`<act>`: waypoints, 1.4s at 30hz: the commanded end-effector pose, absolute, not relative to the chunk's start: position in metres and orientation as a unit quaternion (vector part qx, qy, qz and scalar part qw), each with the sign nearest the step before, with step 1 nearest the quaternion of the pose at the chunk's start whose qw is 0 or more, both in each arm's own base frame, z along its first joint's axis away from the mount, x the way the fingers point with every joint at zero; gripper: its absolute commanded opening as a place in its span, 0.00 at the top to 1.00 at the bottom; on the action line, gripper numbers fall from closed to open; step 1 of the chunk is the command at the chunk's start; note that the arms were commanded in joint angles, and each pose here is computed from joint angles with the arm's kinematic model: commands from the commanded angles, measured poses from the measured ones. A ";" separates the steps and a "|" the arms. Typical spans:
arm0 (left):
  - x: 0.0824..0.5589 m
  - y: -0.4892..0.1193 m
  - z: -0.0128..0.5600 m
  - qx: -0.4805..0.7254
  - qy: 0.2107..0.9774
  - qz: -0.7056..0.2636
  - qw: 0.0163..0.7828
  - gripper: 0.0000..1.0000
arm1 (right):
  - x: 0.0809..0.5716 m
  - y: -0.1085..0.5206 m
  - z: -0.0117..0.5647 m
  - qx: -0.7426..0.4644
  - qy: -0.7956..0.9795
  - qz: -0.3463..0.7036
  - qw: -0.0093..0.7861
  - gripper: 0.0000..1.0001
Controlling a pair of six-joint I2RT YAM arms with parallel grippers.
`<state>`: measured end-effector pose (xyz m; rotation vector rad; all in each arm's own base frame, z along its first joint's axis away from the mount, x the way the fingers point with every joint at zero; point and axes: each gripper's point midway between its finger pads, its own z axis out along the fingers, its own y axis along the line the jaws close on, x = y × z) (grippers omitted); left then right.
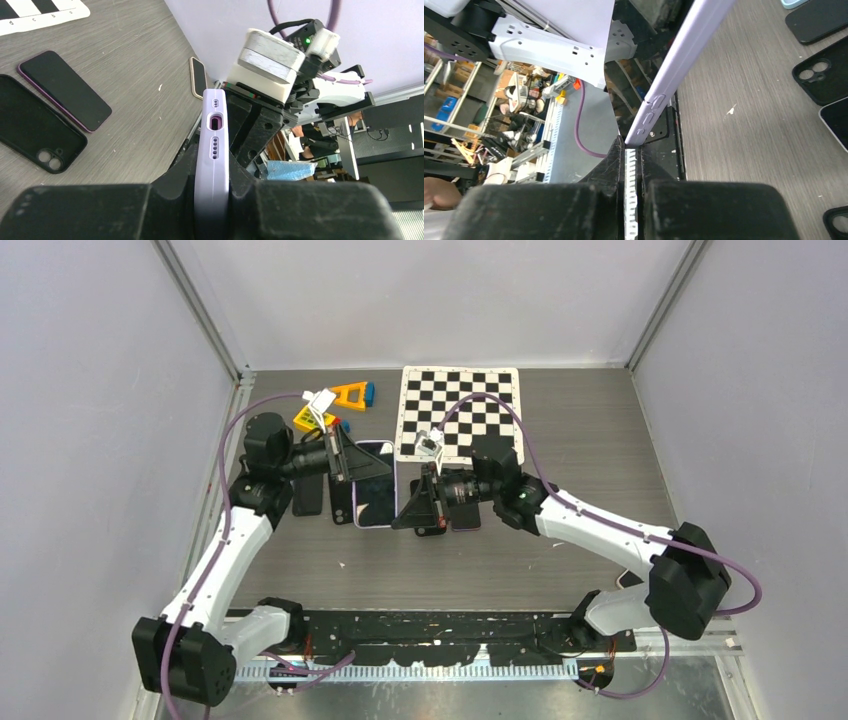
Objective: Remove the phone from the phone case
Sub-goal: Remove the phone case from the phone.
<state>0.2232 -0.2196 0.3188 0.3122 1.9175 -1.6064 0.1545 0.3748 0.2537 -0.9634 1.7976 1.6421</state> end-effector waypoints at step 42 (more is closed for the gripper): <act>0.309 -0.204 0.324 -0.301 0.648 -0.654 0.249 1.00 | 0.153 0.335 0.391 -0.183 0.544 0.697 0.429 0.36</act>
